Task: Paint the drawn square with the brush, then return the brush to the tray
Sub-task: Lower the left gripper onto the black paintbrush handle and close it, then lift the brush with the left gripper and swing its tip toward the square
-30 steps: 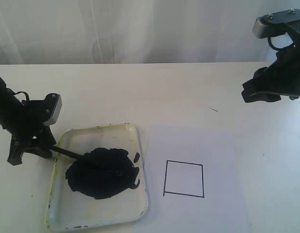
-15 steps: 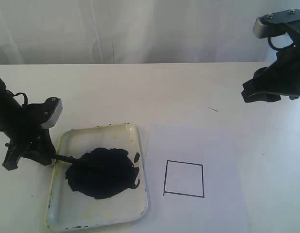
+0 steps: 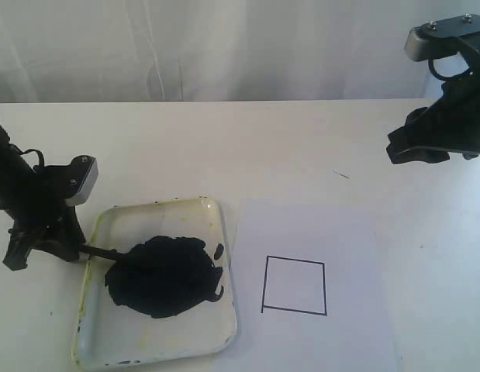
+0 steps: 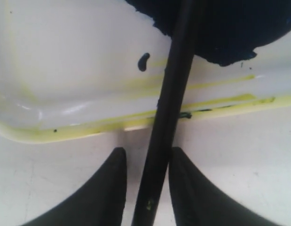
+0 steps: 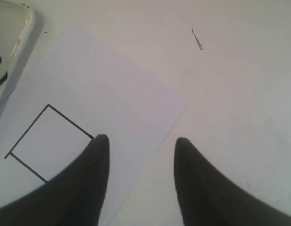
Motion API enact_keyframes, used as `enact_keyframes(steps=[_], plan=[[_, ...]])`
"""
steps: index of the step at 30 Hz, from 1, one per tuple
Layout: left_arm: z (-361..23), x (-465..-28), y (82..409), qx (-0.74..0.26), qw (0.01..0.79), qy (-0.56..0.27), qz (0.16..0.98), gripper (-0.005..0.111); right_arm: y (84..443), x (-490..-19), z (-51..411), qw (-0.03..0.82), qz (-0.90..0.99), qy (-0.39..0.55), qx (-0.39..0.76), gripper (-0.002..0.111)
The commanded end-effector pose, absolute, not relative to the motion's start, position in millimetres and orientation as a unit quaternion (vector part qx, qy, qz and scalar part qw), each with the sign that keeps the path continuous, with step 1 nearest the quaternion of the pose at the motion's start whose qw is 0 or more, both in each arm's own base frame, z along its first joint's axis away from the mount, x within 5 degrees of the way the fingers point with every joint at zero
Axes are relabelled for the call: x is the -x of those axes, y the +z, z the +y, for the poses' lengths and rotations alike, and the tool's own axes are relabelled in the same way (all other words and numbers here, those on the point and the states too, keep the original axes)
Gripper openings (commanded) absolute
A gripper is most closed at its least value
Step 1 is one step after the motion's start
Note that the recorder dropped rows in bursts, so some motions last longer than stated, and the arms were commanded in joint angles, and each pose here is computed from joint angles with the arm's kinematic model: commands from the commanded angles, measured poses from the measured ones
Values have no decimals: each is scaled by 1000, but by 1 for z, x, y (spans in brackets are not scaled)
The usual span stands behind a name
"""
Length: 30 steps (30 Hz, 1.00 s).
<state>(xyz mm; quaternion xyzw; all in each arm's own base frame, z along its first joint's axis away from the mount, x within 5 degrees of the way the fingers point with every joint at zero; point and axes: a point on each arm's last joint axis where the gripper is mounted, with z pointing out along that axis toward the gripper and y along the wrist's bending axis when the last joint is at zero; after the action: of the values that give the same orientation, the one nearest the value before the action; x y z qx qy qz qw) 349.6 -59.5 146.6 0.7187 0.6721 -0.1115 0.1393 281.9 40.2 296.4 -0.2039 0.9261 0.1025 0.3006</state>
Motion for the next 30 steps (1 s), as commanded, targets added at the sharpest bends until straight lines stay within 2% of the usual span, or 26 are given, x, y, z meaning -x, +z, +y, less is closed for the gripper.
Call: enact_keyframes(steps=[1, 16, 28, 30], plan=[[-62, -349, 148, -709, 143, -123, 679, 36, 295, -282, 41, 302, 925, 102, 208, 42], [-63, -347, 148, -709, 140, -133, 678, 34, 295, -282, 41, 302, 925, 102, 208, 42], [-63, -345, 148, -718, 130, -140, 669, 0, 295, -282, 41, 302, 925, 102, 208, 42], [-63, -345, 148, -718, 131, -139, 669, 0, 295, -282, 41, 302, 925, 102, 208, 42]])
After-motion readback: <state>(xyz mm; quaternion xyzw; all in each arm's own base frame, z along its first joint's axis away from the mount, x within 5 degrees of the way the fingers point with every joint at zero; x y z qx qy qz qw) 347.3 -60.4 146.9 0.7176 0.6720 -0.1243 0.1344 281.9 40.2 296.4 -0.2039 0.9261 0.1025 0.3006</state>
